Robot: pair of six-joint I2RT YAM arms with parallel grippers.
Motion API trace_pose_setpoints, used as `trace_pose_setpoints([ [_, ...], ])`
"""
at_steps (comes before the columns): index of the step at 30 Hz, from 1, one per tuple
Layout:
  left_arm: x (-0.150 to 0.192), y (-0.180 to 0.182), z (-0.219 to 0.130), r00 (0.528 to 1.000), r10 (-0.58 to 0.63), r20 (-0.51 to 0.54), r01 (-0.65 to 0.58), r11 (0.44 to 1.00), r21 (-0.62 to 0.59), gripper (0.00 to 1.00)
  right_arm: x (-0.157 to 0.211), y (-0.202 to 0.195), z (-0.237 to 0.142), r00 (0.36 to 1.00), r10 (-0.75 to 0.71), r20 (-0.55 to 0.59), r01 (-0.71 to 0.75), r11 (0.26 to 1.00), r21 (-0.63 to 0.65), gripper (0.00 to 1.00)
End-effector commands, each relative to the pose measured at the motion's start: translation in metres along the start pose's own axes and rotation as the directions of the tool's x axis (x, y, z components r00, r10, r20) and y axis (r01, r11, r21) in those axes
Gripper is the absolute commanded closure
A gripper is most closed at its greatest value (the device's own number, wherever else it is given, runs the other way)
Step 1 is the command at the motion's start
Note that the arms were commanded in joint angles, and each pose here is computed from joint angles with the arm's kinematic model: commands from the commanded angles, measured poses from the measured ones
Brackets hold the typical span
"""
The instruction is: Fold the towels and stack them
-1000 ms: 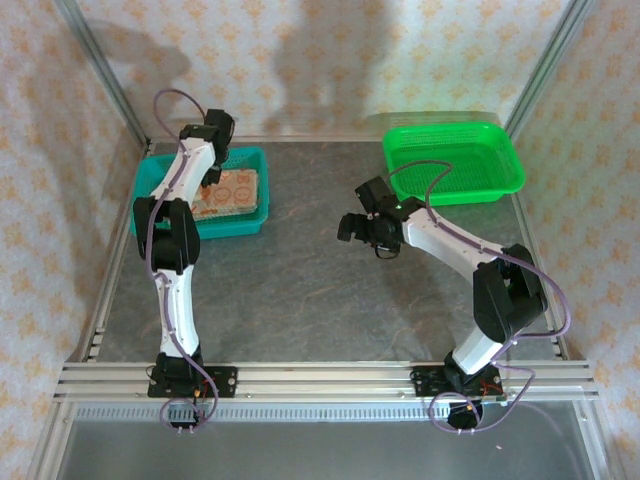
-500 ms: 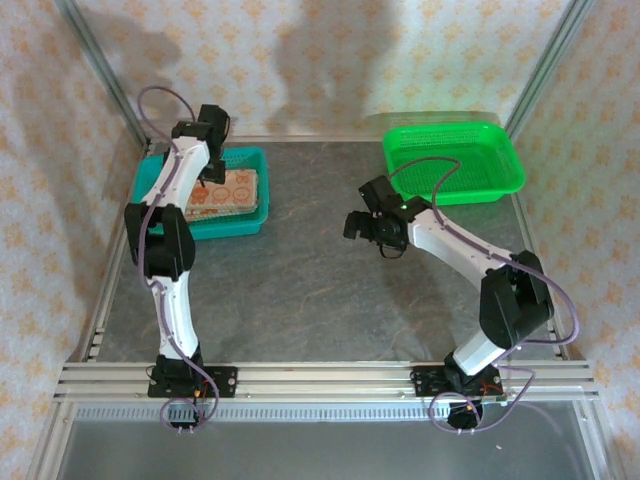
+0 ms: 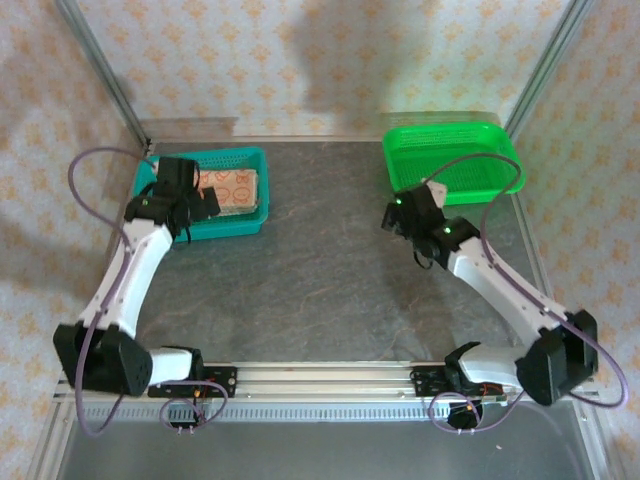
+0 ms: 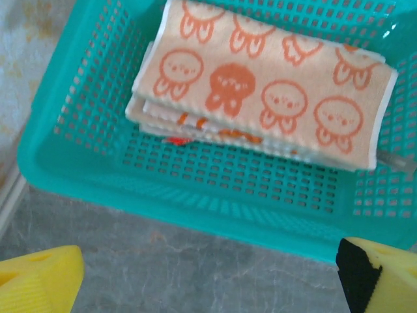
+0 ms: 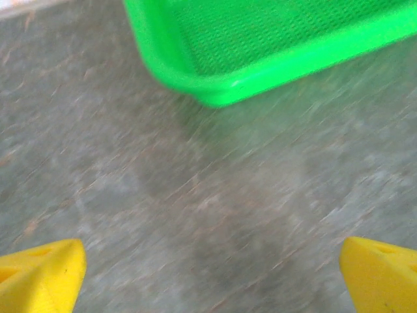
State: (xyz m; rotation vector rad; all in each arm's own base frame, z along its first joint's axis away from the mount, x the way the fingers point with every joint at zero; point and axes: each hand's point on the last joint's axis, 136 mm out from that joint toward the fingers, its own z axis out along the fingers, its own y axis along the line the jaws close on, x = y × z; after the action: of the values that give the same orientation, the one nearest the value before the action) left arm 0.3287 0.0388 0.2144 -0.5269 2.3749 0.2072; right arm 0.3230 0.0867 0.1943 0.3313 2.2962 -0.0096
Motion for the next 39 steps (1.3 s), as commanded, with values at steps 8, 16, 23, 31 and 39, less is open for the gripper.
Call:
trace_pose_setpoints([
  [8,0.064,0.063,0.011,0.953,-0.122,0.277,0.173,0.970,-0.171,0.00,0.005,-0.074,0.030,0.945,-0.220,0.242,0.135,0.937,0.323,0.01],
  [16,0.041,0.046,0.053,0.898,0.043,0.437,0.049,0.979,-0.197,0.00,0.012,-0.107,0.069,0.937,-0.198,0.287,0.065,0.908,0.414,0.01],
  [23,0.027,0.008,0.091,0.853,0.094,0.514,-0.050,0.994,-0.099,0.00,-0.006,-0.101,0.096,0.909,-0.148,0.389,0.043,0.962,0.268,0.01],
  [31,0.035,-0.017,0.121,0.865,0.077,0.497,-0.093,0.996,0.009,0.00,0.006,-0.105,0.131,0.928,-0.036,0.370,0.017,0.998,0.055,0.01],
  [39,0.035,-0.018,0.120,0.853,0.077,0.516,-0.097,0.995,0.011,0.00,0.003,-0.101,0.135,0.932,-0.034,0.360,0.030,0.999,0.018,0.01],
])
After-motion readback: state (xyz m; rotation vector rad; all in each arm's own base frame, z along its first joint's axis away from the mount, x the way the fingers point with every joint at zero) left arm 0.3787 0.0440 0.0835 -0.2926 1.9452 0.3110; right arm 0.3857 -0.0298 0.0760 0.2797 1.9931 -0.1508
